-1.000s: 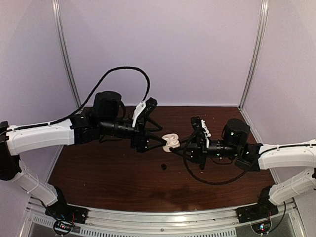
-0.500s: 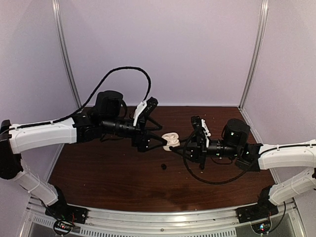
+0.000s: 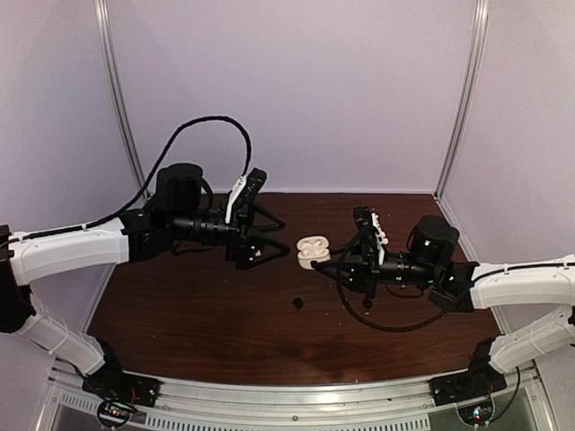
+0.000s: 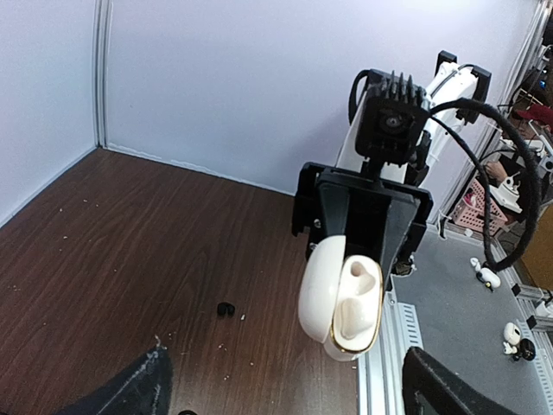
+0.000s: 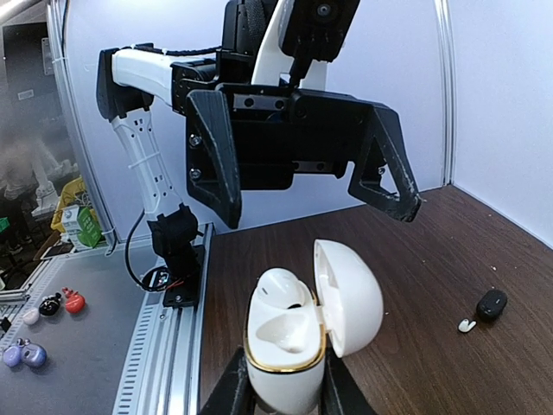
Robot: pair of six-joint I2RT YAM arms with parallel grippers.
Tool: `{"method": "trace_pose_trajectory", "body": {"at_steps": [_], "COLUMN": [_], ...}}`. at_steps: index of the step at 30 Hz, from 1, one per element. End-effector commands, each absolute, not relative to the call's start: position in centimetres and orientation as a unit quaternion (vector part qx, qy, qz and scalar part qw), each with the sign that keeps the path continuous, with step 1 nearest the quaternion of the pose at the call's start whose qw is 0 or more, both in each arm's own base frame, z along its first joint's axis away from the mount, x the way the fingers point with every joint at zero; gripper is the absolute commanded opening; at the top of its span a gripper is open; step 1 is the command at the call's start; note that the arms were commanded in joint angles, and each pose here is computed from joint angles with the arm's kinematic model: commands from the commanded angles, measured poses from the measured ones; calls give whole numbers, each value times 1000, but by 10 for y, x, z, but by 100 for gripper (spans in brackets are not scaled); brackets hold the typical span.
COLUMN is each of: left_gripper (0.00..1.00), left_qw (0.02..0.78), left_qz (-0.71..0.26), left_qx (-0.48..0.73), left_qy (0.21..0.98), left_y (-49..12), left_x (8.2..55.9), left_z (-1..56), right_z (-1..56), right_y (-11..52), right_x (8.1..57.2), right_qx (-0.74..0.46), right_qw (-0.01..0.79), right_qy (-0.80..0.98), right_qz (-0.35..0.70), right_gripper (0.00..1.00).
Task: Insert the wireless bluetooth earbuds into the charging case
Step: Adjust the left earbud in the left side groove of the charging case, then move the right earbud to the center of the board.
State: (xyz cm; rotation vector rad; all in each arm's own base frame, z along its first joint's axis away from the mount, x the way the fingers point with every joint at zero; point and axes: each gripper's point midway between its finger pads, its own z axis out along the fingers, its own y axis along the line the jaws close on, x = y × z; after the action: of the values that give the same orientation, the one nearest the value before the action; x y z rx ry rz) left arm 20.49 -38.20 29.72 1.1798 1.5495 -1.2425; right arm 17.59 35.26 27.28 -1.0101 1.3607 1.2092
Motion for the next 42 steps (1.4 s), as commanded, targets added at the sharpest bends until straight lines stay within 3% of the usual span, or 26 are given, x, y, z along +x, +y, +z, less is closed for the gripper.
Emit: {"method": "trace_pose_trajectory", "body": {"at_steps": [1, 6, 14, 18, 23, 42], "left_gripper": [93, 82, 66, 61, 59, 41], "left_qw": [449, 403, 331, 321, 322, 358], "left_qz": [-481, -396, -299, -251, -260, -213], "left_qx": [443, 327, 182, 178, 184, 183], "left_qy": [609, 757, 876, 896, 891, 891], "left_y": [-381, -355, -295, -285, -293, -305], "left_x": [222, 312, 387, 402, 408, 430], "left_z": [318, 249, 147, 111, 81, 19], "right_z": [285, 284, 275, 271, 268, 267], "right_y": [348, 333, 297, 291, 289, 291], "right_x": [176, 195, 221, 223, 224, 225], "right_qx": [-412, -372, -312, -305, -302, -304], "right_qw": [521, 535, 547, 547, 546, 543], "right_qy": [550, 574, 605, 609, 612, 608], "right_qz": [507, 496, 488, 486, 486, 494], "right_gripper": [0, 0, 0, 0, 0, 0]}}
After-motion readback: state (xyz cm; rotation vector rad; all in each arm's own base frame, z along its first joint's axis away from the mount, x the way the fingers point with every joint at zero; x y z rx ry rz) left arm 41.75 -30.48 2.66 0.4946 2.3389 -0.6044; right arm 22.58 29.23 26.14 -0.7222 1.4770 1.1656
